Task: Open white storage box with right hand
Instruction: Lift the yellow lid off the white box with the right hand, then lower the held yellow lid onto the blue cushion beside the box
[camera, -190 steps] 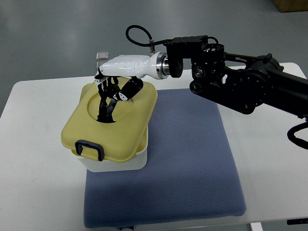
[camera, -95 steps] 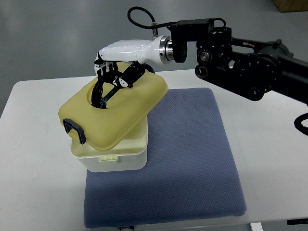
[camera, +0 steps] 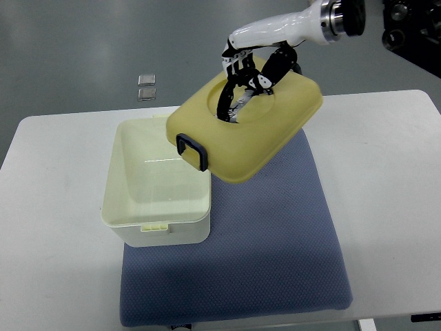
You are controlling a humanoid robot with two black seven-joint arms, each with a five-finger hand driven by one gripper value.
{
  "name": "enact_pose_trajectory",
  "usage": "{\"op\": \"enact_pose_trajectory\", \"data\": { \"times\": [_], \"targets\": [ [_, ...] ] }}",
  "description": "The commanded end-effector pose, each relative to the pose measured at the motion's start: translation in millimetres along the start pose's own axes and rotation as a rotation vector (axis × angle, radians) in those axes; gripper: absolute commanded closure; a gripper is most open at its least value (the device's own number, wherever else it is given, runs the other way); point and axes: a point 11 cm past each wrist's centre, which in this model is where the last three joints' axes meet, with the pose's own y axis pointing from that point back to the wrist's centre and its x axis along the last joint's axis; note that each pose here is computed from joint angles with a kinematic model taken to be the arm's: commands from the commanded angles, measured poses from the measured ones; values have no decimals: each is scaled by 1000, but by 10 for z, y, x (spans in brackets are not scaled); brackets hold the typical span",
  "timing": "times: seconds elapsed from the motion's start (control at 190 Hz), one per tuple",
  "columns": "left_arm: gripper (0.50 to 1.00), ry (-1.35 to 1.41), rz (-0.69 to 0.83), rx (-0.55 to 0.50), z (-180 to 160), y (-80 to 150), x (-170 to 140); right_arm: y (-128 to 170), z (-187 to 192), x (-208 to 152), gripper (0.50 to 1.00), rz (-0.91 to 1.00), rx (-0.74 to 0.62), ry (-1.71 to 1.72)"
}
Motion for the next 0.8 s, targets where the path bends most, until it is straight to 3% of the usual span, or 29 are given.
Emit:
{"op": "enact_pose_trajectory", "data": {
  "times": [0.0,0.268,0.378,0.599,0.793],
  "targets": [
    [500,-1,-1,-1,6,0,-2,298,234,5,1000,15,-67,-10],
    [500,-2,-5,1,-4,-2,-18,812,693,-129,1000,21,-205,-44],
    [500,-2,-7,1,-4,-2,-20,831,922,-494,1000,-64,-274,-52],
    [500,-2,-5,1,-4,-2,-18,701,1071,-1022,1000,-171,-298,-79],
    [500,-2,-8,1,-4,-2,-25,370,954,-1275,1000,-239,-252,-47]
  ]
}}
